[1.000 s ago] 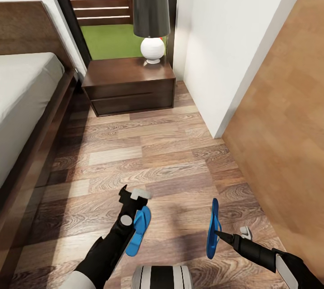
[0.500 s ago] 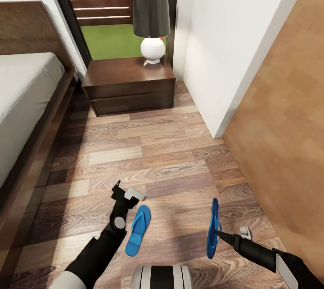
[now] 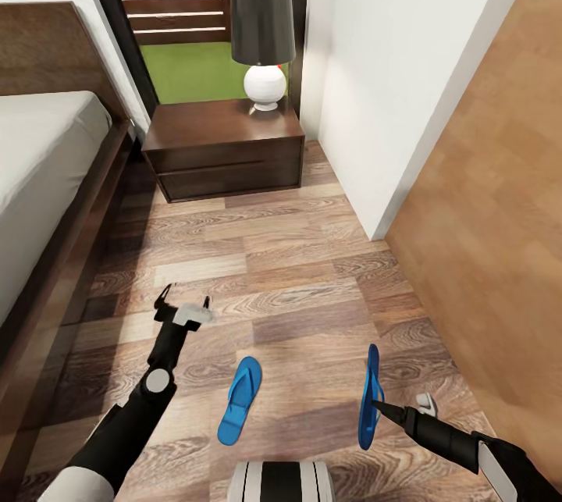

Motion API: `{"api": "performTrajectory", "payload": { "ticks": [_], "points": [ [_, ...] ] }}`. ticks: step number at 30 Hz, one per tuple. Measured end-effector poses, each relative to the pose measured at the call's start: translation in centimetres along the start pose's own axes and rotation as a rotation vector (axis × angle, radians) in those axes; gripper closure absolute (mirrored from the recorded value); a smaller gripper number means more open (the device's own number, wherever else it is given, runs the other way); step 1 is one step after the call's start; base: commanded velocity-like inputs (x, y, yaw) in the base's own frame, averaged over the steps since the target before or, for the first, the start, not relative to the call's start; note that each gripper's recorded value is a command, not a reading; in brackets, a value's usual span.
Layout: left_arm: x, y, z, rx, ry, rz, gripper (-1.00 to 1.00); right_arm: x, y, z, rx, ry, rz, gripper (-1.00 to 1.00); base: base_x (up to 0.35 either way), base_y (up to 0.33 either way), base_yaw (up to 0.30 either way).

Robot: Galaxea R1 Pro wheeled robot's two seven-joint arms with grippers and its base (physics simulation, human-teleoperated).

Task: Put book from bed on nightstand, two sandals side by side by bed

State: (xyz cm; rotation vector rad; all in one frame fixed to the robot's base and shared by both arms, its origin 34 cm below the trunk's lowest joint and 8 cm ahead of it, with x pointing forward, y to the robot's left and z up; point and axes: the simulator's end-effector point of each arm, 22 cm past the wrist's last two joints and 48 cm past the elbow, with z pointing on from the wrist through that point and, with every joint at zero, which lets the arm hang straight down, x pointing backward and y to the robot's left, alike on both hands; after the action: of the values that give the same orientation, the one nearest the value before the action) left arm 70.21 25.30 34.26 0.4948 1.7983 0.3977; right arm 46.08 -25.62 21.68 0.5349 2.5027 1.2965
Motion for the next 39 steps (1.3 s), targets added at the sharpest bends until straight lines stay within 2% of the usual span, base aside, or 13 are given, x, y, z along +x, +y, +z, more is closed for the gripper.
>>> {"api": "performTrajectory", "payload": {
  "ticks": [7, 8, 16, 22, 23, 25, 26, 27, 28, 30, 32, 36, 39],
  "points": [
    [3.0, 4.3, 0.0, -0.094, 0.061, -0.025, -1.00, 0.0, 0.0, 0.0, 0.000, 0.001, -0.001, 1.00, 0.000, 0.000, 0.000],
    [2.6, 3.8, 0.0, -0.078, 0.045, 0.014, -1.00, 0.0, 0.0, 0.0, 0.001, 0.001, -0.002, 1.00, 0.000, 0.000, 0.000],
    [1.5, 4.6, 0.1, -0.081, 0.001, 0.125, -1.00, 0.0, 0.0, 0.0, 0.001, 0.002, -0.002, 1.00, 0.000, 0.000, 0.000],
    [2.4, 8.2, -0.3, -0.096, -0.027, 0.373, -1.00, 0.0, 0.0, 0.0, 0.001, 0.002, -0.002, 1.00, 0.000, 0.000, 0.000],
    [3.1, 8.8, -0.9, -0.098, -0.028, 0.439, -1.00, 0.0, 0.0, 0.0, 0.001, 0.002, -0.003, 1.00, 0.000, 0.000, 0.000],
    [3.4, 7.2, -1.7, -0.029, -0.070, 0.620, -1.00, 0.0, 0.0, 0.0, 0.001, 0.001, -0.004, 1.00, 0.000, 0.000, 0.000],
    [3.2, 6.1, -1.9, 0.001, -0.093, 0.682, -1.00, 0.0, 0.0, 0.0, 0.001, 0.001, -0.004, 1.00, 0.000, 0.000, 0.000],
    [2.8, 3.7, -2.3, 0.066, -0.146, 0.808, -1.00, 0.0, 0.0, 0.0, 0.001, 0.001, -0.005, 1.00, 0.000, 0.000, 0.000],
    [2.6, 2.4, -2.6, 0.099, -0.176, 0.875, -1.00, 0.0, 0.0, 0.0, 0.001, 0.001, -0.005, 1.00, 0.000, 0.000, 0.000],
    [2.1, -2.0, -3.7, 0.207, -0.290, 1.116, -1.00, 0.0, 0.0, 0.0, 0.001, 0.001, -0.005, 1.00, 0.000, 0.000, 0.000],
    [1.7, -5.4, -4.7, 0.274, -0.382, 1.287, -1.00, 0.0, 0.0, 0.0, 0.000, 0.001, -0.005, 1.00, 0.000, 0.000, 0.000],
    [1.1, -8.8, -5.7, 0.333, -0.474, 1.428, -1.00, -0.1, 0.1, 0.0, 0.000, 0.001, -0.005, 1.00, 0.000, 0.000, 0.000],
    [1.2, -10.4, -6.6, 0.385, -0.537, 1.477, -1.00, 0.0, 0.0, 0.0, 0.000, 0.001, -0.005, 1.00, 0.000, 0.000, 0.000]
  ]
}}
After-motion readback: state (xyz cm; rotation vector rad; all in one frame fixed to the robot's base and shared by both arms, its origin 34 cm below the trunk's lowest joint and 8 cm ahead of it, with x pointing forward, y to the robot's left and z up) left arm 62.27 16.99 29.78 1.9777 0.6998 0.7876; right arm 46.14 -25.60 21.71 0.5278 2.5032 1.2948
